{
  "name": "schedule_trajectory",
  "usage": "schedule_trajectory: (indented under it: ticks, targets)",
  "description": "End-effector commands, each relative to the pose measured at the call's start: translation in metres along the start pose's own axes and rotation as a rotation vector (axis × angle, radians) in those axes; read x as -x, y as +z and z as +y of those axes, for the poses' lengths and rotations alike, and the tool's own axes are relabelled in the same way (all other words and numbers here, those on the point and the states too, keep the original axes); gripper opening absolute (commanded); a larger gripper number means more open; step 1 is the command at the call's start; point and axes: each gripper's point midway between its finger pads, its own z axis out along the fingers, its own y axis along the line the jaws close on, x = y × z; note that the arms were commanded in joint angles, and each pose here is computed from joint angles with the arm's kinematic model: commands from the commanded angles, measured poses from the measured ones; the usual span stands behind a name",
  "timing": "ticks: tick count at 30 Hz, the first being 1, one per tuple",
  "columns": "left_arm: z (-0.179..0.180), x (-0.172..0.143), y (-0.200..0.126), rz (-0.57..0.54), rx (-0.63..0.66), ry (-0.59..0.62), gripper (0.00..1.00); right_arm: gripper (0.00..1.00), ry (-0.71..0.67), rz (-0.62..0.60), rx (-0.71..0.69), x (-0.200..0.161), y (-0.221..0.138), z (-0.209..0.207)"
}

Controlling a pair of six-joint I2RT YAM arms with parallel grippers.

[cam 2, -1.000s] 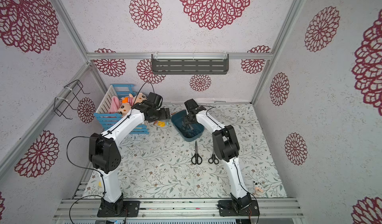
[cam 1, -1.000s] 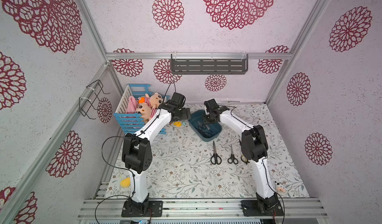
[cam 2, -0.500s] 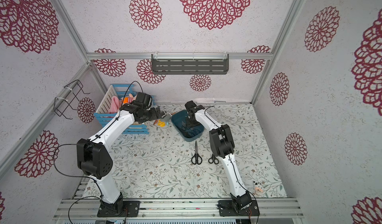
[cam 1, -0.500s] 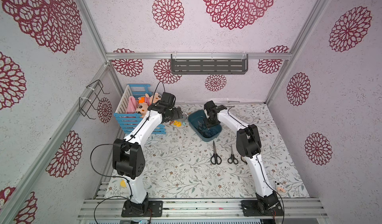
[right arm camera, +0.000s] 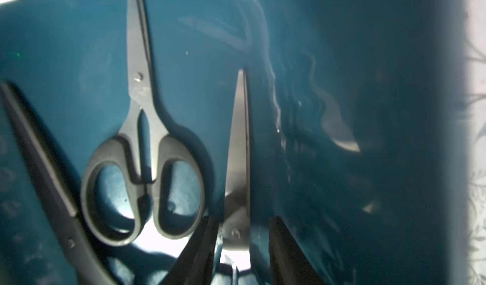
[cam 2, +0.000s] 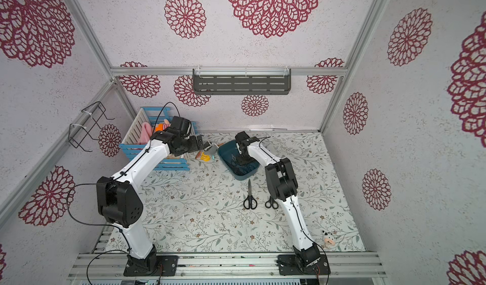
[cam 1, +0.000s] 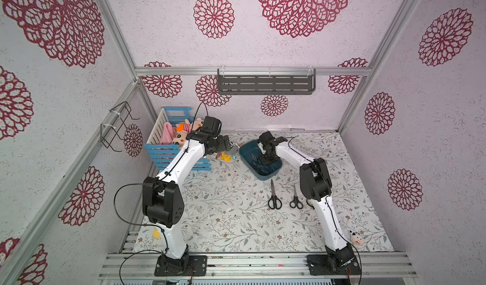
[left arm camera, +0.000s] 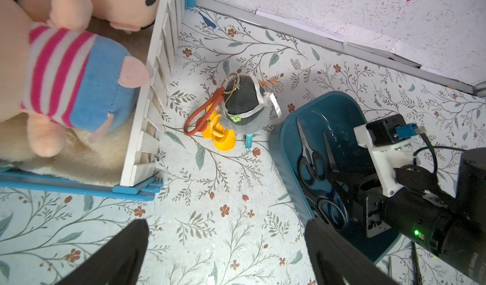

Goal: Take the scissors out of the storage box
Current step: Pick up the scissors from the storage box.

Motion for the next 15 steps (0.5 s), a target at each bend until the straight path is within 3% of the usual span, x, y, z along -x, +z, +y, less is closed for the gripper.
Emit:
schedule_trajectory:
  ticks: [1, 9, 12, 15]
  targets:
    - [0.005, 0.007, 0.0, -0.008, 0.014, 0.009, 1.0, 0.36, -0.027, 0.046, 0.002, -0.013, 0.02, 0.0]
    - [0.007, 0.009, 0.0, -0.016, 0.02, 0.009, 1.0, 0.16, -0.008, 0.141, 0.058, -0.039, 0.041, 0.013]
    - [0.009, 0.01, -0.001, -0.024, 0.028, 0.011, 1.0, 0.04, 0.017, 0.129, 0.06, -0.036, 0.039, 0.011]
    - [0.009, 0.009, -0.002, -0.03, 0.024, 0.008, 1.0, 0.0, 0.057, 0.066, 0.069, -0.018, 0.026, 0.009]
